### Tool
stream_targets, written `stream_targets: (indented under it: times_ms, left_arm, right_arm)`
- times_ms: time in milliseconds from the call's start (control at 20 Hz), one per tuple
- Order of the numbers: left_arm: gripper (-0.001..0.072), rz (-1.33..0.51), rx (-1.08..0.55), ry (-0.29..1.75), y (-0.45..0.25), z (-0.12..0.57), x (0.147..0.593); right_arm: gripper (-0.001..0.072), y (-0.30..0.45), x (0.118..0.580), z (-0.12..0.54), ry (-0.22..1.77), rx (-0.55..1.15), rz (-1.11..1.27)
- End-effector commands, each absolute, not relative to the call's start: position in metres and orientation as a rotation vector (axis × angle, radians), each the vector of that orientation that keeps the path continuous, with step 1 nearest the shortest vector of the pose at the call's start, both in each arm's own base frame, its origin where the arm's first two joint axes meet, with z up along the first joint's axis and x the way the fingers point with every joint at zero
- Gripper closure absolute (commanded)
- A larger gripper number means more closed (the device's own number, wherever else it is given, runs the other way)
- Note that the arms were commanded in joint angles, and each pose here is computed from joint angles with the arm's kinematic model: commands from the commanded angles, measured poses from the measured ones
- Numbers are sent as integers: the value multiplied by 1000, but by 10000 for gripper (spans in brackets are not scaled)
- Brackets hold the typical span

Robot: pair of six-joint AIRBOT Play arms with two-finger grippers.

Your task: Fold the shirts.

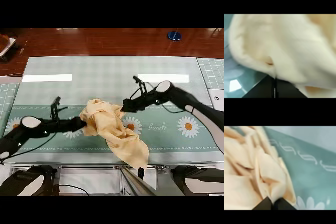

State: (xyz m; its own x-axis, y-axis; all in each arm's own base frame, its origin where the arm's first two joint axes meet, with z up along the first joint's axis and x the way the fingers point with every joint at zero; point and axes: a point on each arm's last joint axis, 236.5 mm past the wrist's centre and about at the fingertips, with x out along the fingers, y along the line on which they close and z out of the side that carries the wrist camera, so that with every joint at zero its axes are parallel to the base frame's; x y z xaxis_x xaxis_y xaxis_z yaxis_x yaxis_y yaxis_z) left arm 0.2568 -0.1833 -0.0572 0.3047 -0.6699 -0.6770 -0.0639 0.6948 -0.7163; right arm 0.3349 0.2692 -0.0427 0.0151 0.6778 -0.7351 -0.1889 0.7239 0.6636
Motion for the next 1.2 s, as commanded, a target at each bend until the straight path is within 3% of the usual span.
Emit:
stream_targets:
  times_ms: [0, 100, 200, 350, 500, 700, 850, 1000, 1150]
  left_arm:
    - [688, -556, -699, 954, -176, 50, 319]
    - [689, -576, -642, 677, -153, 160, 359]
    - [689, -589, -561, 415, -131, 276, 369]
    - [689, -600, -412, 92, -110, 424, 336]
    - [689, -601, -253, -141, -109, 525, 272]
    - [689, -454, -40, -279, -99, 568, 211]
    - [689, -257, 69, -237, -71, 555, 194]
    - [689, -123, 74, -128, -39, 526, 203]
    - [689, -160, 2, 86, -34, 454, 246]
  right_arm:
    - [686, 213, 396, 57, 1198, 216, 583]
    - [685, 176, 431, 180, 914, 151, 504]
    - [686, 144, 424, 297, 655, 86, 448]
    - [686, 110, 362, 434, 322, 1, 371]
    - [685, 90, 277, 507, 91, -32, 350]
    - [685, 60, 195, 528, 4, -76, 281]
    - [685, 33, 167, 494, 134, -74, 191]
    - [685, 18, 168, 430, 346, -56, 127]
    - [685, 27, 183, 347, 575, -19, 137]
